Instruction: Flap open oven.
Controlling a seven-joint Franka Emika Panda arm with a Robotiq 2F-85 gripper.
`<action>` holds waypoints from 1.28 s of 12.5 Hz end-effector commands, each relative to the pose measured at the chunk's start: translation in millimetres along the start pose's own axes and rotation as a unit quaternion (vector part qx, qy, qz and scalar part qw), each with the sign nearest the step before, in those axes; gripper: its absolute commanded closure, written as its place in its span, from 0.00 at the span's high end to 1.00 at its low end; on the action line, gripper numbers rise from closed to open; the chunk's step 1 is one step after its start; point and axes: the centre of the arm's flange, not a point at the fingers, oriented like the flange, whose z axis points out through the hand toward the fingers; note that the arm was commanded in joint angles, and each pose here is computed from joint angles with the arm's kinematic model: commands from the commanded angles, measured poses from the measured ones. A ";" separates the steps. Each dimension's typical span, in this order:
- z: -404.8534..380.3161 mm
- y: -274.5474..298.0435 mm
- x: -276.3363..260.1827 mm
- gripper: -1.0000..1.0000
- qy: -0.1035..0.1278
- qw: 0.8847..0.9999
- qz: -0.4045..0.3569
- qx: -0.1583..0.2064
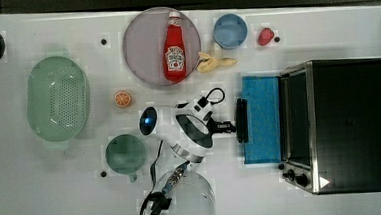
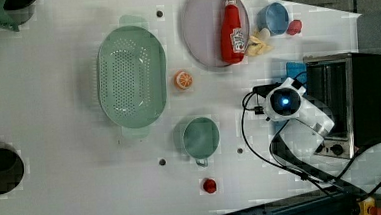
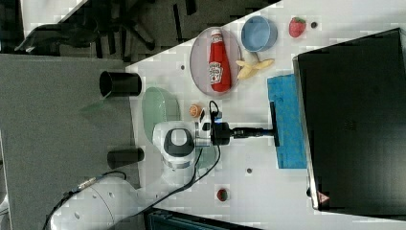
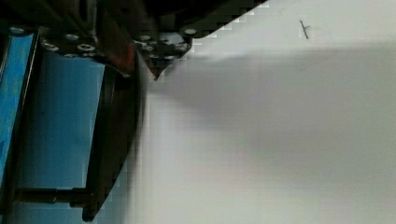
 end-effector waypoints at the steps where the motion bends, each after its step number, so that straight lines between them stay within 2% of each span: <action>1: -3.3 23.4 12.4 0.18 0.008 0.998 0.062 0.002; 4: -38.3 40.0 30.2 0.18 0.041 0.994 0.100 0.036; 6: -76.7 68.9 38.6 0.18 0.039 0.980 0.176 0.084; 8: -120.0 104.9 42.1 0.18 0.023 0.950 0.271 0.153; 10: -158.4 137.9 35.5 0.18 -0.001 0.921 0.333 0.202; 14: -225.1 199.1 10.7 0.18 -0.055 0.872 0.404 0.272; 16: -263.3 227.1 -1.7 0.18 -0.072 0.847 0.423 0.314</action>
